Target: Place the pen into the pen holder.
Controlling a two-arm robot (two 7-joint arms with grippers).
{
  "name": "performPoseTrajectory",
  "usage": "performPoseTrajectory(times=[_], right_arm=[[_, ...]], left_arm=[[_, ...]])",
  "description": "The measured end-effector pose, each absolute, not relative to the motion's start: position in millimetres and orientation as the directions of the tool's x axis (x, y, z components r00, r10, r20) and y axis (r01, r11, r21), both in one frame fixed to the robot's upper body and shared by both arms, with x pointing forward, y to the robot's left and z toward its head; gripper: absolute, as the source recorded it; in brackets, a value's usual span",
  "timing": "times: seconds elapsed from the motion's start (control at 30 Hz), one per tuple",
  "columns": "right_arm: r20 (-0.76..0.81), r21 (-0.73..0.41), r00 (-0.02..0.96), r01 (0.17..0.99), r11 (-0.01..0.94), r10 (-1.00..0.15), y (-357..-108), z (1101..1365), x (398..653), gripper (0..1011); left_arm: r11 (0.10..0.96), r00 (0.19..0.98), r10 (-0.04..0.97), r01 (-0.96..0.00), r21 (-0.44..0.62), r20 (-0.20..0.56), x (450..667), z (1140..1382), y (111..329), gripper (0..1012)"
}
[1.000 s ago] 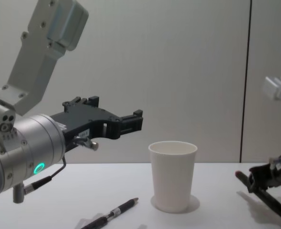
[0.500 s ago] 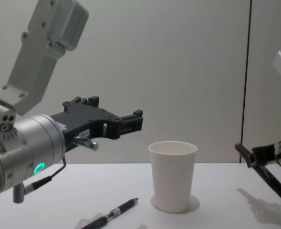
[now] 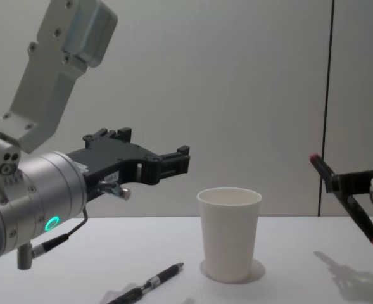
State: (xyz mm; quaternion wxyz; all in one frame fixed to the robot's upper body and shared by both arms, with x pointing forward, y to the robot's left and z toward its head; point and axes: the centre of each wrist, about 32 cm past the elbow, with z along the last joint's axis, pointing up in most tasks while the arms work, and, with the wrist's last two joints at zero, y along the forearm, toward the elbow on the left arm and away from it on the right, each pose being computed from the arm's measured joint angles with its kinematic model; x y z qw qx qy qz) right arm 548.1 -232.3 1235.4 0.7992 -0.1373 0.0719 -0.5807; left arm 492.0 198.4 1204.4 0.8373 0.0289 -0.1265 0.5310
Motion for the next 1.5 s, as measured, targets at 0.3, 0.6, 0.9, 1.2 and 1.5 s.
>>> performPoseTrajectory(times=[0.3, 0.6, 0.9, 1.2, 1.5], right_arm=[[0.088, -0.169, 0.346, 0.929, 0.328, -0.934, -228.7, 1223.6, 534.3, 179], [0.126, -0.035, 0.391, 0.92, 0.39, -0.912, -220.8, 1211.7, 527.2, 179], [0.149, 0.037, 0.431, 0.897, 0.44, -0.89, -210.4, 1203.2, 525.7, 179], [0.16, 0.077, 0.474, 0.869, 0.489, -0.866, -194.9, 1194.9, 529.2, 179], [0.17, 0.102, 0.508, 0.843, 0.528, -0.844, -177.2, 1188.9, 536.1, 179]], left_arm=[[0.434, 0.404, 0.882, -0.897, -0.086, 0.243, 492.0, 1204.4, 198.4, 1004], [0.434, 0.404, 0.882, -0.897, -0.086, 0.243, 492.0, 1204.4, 198.4, 1004], [0.434, 0.404, 0.882, -0.897, -0.086, 0.242, 492.0, 1204.4, 198.4, 1004], [0.434, 0.404, 0.882, -0.897, -0.086, 0.242, 492.0, 1204.4, 198.4, 1004], [0.434, 0.404, 0.882, -0.897, -0.086, 0.242, 492.0, 1204.4, 198.4, 1004]])
